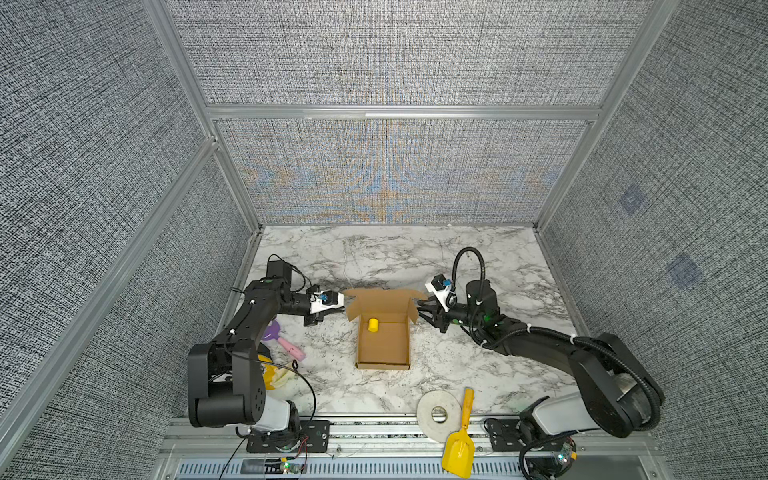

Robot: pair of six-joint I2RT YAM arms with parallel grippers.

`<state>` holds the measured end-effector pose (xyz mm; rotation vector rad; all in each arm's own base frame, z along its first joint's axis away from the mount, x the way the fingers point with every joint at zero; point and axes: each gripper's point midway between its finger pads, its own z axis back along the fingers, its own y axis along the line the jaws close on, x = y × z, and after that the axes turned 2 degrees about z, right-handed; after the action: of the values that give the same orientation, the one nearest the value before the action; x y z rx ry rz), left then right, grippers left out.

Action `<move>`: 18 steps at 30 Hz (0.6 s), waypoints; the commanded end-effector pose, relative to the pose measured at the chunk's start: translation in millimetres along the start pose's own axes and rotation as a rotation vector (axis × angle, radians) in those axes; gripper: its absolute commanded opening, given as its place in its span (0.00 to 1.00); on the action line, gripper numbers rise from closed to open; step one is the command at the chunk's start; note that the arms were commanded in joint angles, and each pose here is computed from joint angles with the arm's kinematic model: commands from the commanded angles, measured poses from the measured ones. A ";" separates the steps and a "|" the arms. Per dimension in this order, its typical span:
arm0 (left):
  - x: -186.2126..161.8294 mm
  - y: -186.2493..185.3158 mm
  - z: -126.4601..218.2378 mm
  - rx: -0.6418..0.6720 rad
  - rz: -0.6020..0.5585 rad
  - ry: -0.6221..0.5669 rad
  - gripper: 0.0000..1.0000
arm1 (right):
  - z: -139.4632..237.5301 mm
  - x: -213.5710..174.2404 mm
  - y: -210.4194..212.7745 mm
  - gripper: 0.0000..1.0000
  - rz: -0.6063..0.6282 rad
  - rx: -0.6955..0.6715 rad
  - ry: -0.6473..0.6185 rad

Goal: Fold the paper box

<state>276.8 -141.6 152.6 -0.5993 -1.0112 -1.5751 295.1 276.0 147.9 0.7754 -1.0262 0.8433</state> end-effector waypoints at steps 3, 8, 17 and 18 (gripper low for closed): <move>16.4 -20.8 -3.5 -0.041 0.016 -0.109 0.13 | 6.8 0.2 3.3 0.33 0.009 -0.017 -0.019; 16.8 -22.6 -9.9 -0.031 0.026 -0.127 0.12 | 12.3 -3.4 6.4 0.34 -0.002 -0.026 -0.020; 28.5 -13.9 -22.2 0.005 0.066 -0.162 0.13 | 2.5 3.5 18.8 0.33 0.015 0.007 -0.033; 30.0 -14.0 -23.8 0.000 0.067 -0.165 0.13 | 1.6 4.7 19.0 0.33 0.015 0.009 -0.038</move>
<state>252.5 -171.1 151.1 -0.7423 -1.0645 -1.5120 274.8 280.8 146.0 0.7846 -1.0233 0.8533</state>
